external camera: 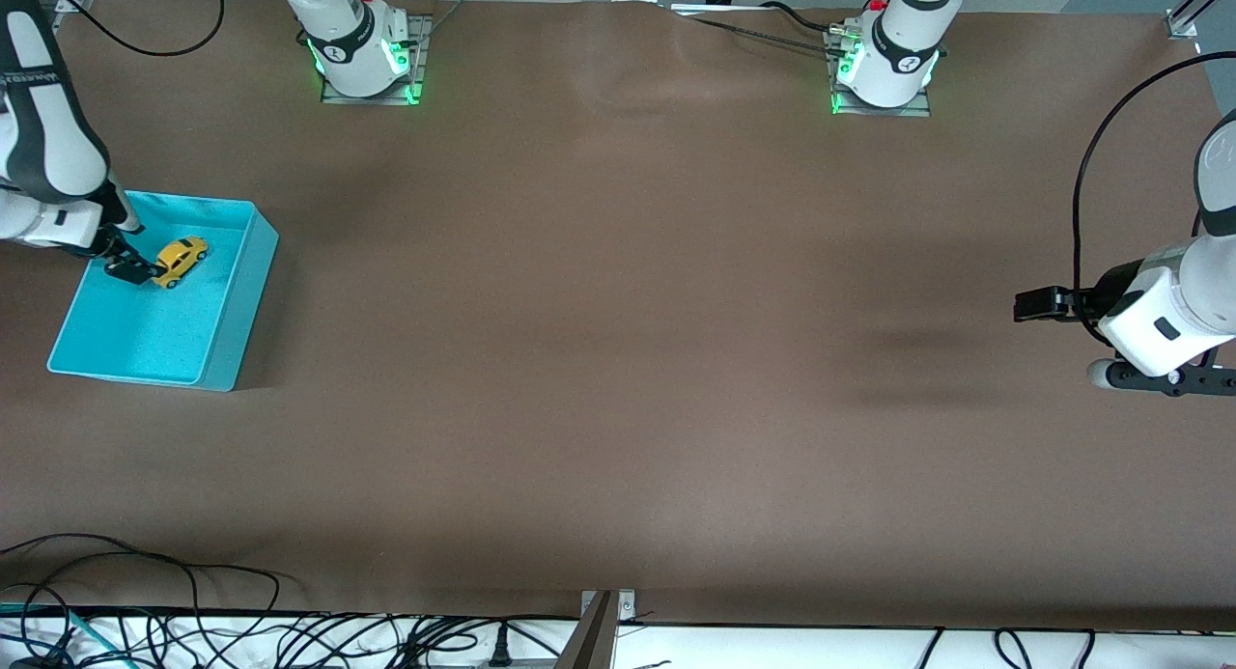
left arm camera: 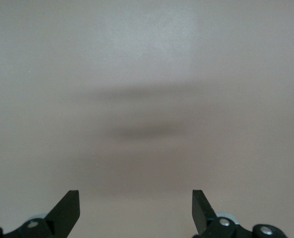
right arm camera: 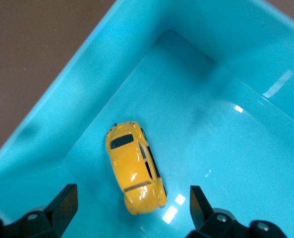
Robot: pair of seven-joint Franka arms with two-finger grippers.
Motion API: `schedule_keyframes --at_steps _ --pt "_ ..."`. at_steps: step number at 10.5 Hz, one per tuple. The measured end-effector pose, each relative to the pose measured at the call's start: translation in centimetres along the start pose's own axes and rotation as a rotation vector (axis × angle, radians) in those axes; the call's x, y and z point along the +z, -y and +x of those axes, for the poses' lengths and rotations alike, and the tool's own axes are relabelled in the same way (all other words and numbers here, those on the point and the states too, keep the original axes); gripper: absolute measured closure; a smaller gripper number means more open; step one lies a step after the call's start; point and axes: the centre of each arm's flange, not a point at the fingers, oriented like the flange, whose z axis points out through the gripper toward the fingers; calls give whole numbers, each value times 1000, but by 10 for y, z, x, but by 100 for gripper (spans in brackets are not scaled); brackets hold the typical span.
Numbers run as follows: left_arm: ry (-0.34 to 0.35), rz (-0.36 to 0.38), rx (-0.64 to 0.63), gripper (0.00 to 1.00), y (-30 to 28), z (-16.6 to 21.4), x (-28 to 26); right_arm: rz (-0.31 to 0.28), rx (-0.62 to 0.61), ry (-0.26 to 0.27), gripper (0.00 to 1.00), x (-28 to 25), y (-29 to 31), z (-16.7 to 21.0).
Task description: Wind up and store yellow beetle car
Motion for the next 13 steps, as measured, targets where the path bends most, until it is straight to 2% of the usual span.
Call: schedule_keyframes --at_steps 2,5,6,9,11,13 --pt "0 0 0 0 0 0 0 -1 104 29 0 -55 -27 16" --pt "0 0 0 0 0 0 0 -42 341 99 0 -106 -69 58" --pt "0 0 0 0 0 0 0 -60 421 107 0 -119 -79 71" --pt "0 0 1 0 0 0 0 -106 701 62 0 -165 -110 119" --pt "0 0 2 0 -1 0 0 -109 929 51 0 -196 -135 148" --pt "0 0 2 0 -1 0 0 -140 1148 47 0 -221 -151 170"
